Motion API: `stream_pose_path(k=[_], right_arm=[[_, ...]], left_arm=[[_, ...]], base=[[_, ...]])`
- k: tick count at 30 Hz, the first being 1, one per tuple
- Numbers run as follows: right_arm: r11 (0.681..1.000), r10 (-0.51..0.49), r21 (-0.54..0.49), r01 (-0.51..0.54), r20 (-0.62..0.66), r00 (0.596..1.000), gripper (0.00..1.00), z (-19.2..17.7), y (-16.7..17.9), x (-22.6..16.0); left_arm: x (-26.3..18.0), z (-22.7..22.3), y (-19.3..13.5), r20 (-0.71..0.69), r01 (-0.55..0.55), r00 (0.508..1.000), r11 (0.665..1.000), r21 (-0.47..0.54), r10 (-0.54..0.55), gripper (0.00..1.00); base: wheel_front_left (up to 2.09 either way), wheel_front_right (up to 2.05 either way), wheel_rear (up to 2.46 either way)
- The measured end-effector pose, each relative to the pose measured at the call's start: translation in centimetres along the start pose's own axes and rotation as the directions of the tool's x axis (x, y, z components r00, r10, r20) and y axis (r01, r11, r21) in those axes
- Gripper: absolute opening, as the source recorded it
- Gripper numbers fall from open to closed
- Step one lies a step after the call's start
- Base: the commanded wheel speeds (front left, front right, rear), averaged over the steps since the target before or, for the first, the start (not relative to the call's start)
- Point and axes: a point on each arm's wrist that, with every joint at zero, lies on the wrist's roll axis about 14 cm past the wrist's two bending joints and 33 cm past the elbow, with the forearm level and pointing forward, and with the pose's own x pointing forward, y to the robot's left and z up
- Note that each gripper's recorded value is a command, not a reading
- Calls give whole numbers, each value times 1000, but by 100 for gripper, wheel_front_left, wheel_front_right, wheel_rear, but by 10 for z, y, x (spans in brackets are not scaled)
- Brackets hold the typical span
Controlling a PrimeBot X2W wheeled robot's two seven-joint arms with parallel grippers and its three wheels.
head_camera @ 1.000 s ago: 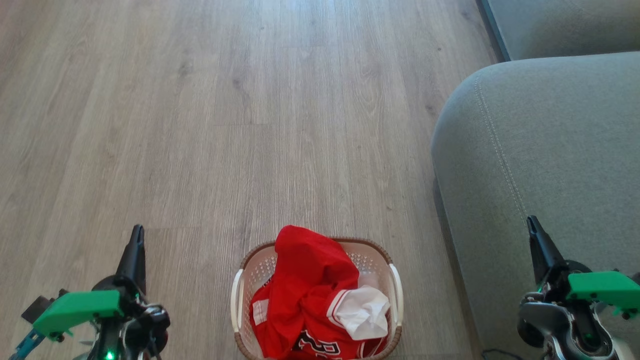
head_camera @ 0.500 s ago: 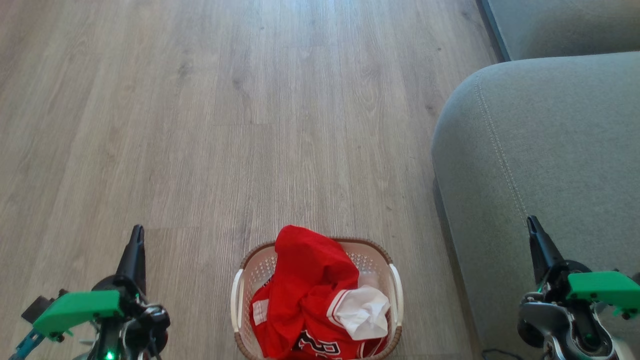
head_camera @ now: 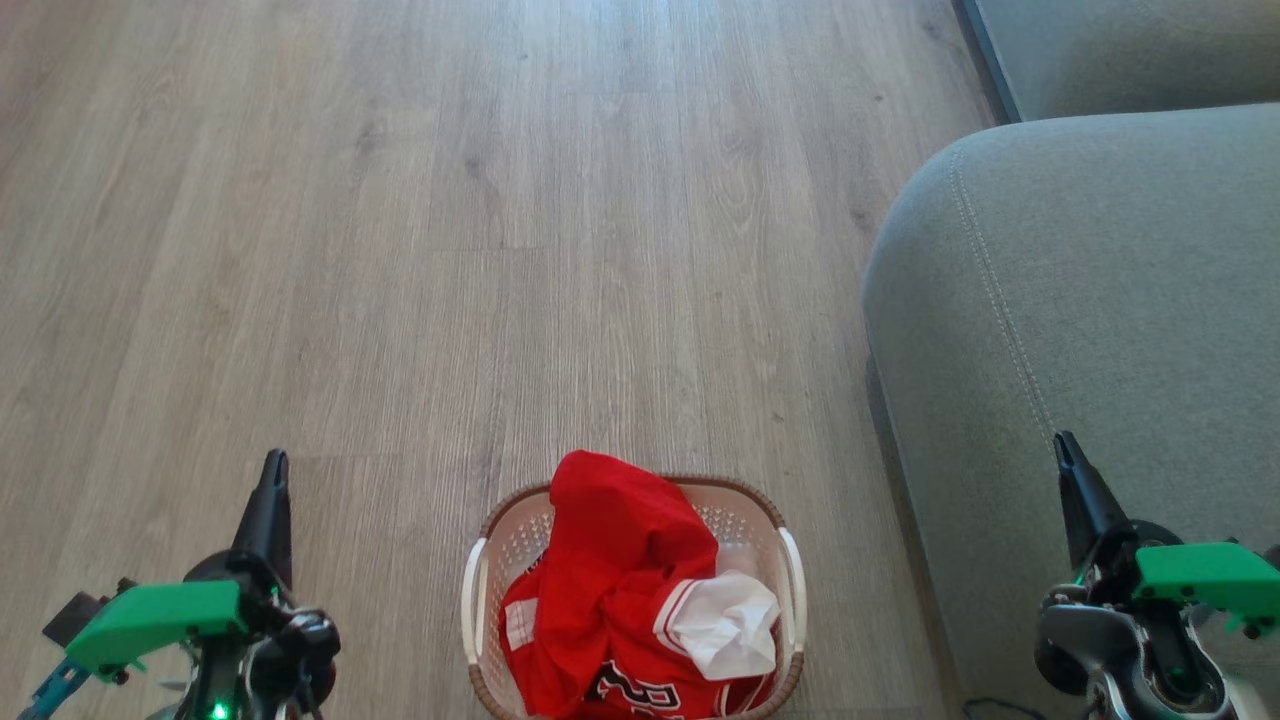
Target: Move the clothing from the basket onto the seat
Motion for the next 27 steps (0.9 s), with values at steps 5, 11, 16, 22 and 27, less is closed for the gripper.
stream_pose_path(k=[5, 11, 16, 22, 27], right_arm=[[1000, -5, 1, 5, 0, 1000, 100, 0, -2, 0], [989, -146, 10, 146, 2, 989, 100, 0, -49, -22], [989, -148, 8, 148, 4, 989, 100, -2, -50, -23], [989, -150, -19, 150, 9, 989, 100, -3, -50, -22], [988, -143, -56, 144, 19, 990, 100, -2, -47, -21]], left_arm=[[0, 0, 2, 0, -5, 1000, 1000, -1, 5, 100], [-23, -1, 50, 5, -148, 989, 989, -19, 148, 100], [-25, -1, 51, 15, -152, 988, 988, -17, 152, 100], [-23, -4, 47, 13, -141, 990, 990, 12, 141, 100], [-22, -4, 43, 17, -134, 991, 989, 58, 133, 100]], base=[[0, 0, 0], [0, 0, 0], [0, 0, 0], [0, 0, 0], [0, 0, 0]])
